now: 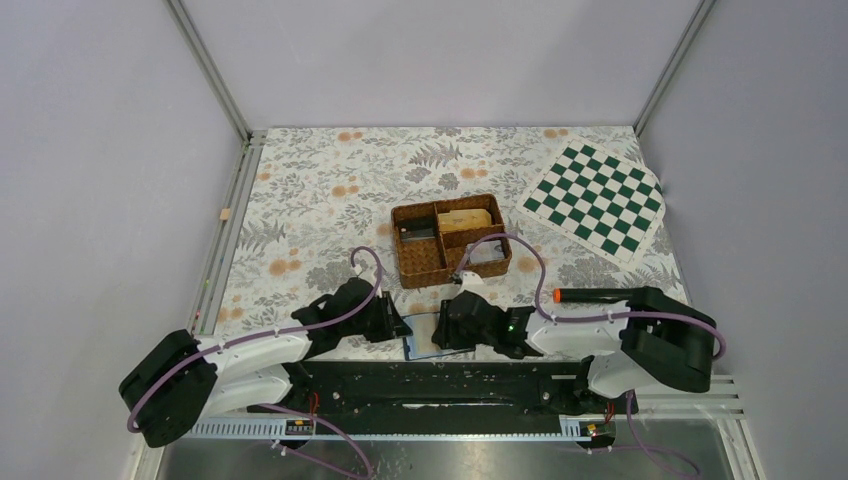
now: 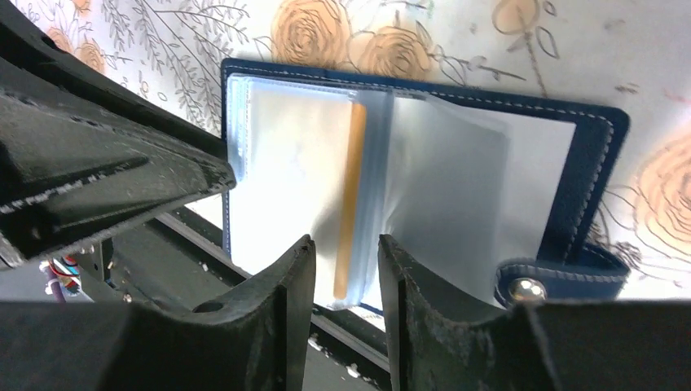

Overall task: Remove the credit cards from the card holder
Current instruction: Remove the credit card from the card holder.

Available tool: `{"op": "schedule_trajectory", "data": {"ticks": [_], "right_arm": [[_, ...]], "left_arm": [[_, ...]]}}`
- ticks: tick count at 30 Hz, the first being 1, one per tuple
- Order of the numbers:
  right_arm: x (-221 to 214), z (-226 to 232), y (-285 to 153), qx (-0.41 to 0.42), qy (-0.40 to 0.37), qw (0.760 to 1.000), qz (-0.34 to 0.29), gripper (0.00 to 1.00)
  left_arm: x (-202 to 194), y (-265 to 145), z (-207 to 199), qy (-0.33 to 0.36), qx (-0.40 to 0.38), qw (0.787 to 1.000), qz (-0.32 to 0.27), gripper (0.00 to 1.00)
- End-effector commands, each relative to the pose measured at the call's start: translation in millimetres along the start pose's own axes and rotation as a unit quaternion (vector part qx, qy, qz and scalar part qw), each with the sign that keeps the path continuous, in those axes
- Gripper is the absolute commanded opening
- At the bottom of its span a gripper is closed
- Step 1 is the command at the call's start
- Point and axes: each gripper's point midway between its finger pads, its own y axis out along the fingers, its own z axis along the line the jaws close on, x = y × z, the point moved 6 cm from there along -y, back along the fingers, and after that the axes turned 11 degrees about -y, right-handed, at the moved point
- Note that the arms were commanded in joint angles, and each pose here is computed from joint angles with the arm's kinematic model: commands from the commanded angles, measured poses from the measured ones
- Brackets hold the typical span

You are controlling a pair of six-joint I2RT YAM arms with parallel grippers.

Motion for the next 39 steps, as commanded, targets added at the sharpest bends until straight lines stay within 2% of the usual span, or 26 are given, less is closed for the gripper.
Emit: {"op": "schedule_trajectory", "data": {"ticks": [1, 4, 10, 15, 22, 31, 39], "right_arm": [[7.3, 6.2, 8.6, -0.006, -0.024, 1.000, 0.008, 0.42], [4.2, 10.6, 10.2, 0.017, -0.014, 1.000, 0.013, 0.39], [-8.5, -7.2, 11.9, -0.010, 0.010, 1.000, 0.010, 0.16], [-20.2, -21.4, 12.5, -0.006, 0.048, 0.999, -0.002, 0.04], [-28.4, -33.1, 10.4, 0.012, 0.085, 0.996, -0.018, 0.02], [-24.0, -27.3, 7.0, 0.037, 0.096, 0.994, -0.031, 0.02], [-27.0, -30.1, 6.8, 0.048, 0.104, 0.993, -0.038, 0.02]], "left_arm": [[10.2, 0.2, -20.1, 0.007, -0.033, 0.999, -0.028, 0.20], [9.7, 0.1, -20.1, 0.005, -0.034, 0.999, -0.028, 0.20], [9.6, -3.7, -21.8, 0.001, -0.040, 0.999, -0.033, 0.20], [11.4, -11.3, -25.4, 0.004, -0.046, 0.998, -0.044, 0.20], [11.3, -15.5, -30.3, 0.005, -0.060, 0.997, -0.044, 0.22], [10.4, -13.6, -29.4, 0.016, -0.049, 0.998, -0.033, 0.24], [12.5, -23.9, -57.8, 0.025, -0.124, 0.991, -0.031, 0.19]]}}
